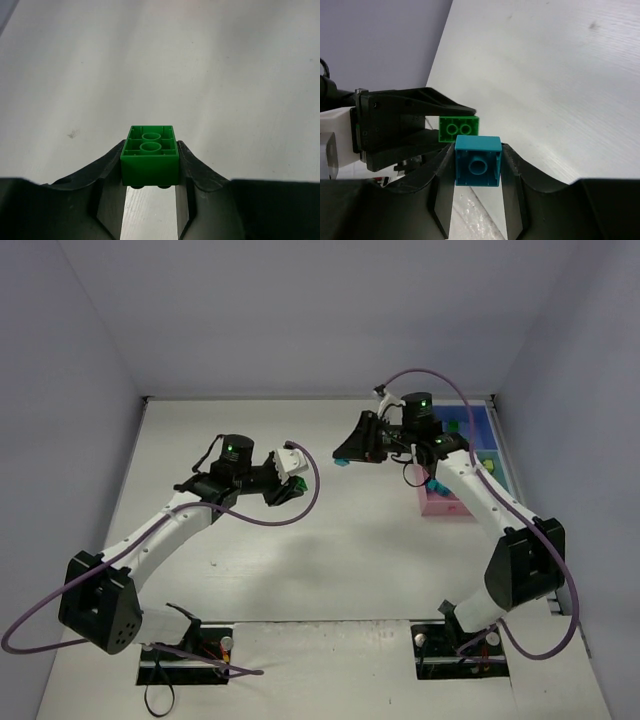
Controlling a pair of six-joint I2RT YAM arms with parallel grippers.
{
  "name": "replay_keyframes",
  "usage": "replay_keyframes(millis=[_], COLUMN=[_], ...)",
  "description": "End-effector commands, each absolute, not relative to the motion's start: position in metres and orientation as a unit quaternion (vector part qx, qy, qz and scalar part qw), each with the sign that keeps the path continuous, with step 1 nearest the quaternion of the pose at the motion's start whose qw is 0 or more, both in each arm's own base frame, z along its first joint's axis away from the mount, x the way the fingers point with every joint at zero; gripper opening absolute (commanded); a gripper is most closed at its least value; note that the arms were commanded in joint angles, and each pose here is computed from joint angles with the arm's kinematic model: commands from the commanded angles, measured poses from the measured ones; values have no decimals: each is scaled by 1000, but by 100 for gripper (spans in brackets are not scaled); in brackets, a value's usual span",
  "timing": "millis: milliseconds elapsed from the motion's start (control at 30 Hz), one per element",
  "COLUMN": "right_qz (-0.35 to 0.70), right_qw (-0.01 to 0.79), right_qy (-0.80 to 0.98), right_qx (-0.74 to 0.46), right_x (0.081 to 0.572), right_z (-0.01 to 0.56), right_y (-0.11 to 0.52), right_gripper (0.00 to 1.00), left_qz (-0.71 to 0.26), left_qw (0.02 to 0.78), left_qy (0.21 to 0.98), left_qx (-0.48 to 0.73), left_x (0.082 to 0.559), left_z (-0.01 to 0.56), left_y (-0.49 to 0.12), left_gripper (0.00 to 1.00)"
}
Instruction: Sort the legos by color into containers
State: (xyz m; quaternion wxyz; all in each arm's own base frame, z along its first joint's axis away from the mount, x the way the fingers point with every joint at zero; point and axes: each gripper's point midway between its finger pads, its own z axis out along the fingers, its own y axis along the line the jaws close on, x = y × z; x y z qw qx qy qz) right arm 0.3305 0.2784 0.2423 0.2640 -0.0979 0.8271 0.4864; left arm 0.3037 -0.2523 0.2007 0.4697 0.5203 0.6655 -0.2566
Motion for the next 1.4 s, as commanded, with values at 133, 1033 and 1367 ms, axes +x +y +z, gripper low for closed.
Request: replay_keyframes(millis=[133, 1033, 1367], right_qz=[401, 63, 257], right_qw=[329, 400, 525], right_qy=[852, 905, 791], right_qx=[-74, 135, -181], right_x=[351, 415, 376], right_z=[242, 155, 267], right_y=[209, 24, 160], right_gripper=[2, 64, 63], left_qz=[-257, -440, -479], left_qw=[517, 492, 472], left_qy=[639, 677, 639], left_qx=[508, 327, 373], left_x=[316, 305, 285], left_z=[232, 292, 305], left_y=[-258, -291, -301], left_gripper=[0, 0, 0])
